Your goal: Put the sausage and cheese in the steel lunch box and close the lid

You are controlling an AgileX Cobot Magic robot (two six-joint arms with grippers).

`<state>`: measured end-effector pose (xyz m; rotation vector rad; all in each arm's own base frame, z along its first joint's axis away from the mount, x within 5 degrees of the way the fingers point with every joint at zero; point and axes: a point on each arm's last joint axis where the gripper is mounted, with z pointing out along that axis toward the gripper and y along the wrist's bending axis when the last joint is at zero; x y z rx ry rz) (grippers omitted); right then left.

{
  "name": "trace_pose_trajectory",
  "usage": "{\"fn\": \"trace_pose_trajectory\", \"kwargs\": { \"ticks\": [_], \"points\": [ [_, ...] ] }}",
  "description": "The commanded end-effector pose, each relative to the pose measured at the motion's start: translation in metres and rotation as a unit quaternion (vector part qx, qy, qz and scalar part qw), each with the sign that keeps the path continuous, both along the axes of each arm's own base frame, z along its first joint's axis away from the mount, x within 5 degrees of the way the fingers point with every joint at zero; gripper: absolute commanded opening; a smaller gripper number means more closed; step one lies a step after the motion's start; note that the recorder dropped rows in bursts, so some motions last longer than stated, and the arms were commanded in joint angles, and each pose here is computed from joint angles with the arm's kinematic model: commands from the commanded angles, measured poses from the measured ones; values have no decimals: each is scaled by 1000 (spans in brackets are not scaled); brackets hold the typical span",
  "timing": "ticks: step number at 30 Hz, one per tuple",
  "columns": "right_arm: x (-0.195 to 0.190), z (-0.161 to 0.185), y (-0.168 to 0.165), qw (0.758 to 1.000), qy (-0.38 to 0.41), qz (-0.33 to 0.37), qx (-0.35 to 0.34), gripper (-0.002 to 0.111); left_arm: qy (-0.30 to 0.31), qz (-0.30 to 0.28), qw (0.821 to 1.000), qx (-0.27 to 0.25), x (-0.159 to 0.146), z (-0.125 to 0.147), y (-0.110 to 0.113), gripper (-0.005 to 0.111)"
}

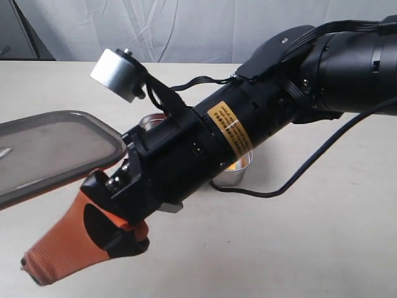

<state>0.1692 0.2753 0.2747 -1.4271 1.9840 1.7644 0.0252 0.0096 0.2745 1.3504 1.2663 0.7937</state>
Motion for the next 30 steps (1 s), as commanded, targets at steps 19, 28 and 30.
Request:
{"fn": "trace_pose_trajectory", "kwargs": {
  "ticks": [19,28,30],
  "points": [
    [59,-21,-13,979,149,-137,7,104,12,-89,996,-16,-1,-9,-18,0],
    [42,-6,-1,980,156,-121,36,104,14,-95,995,13,2,-17,-20,0],
    [38,-3,0,981,153,-114,36,104,14,-95,995,13,2,-17,-20,0]
  ]
}}
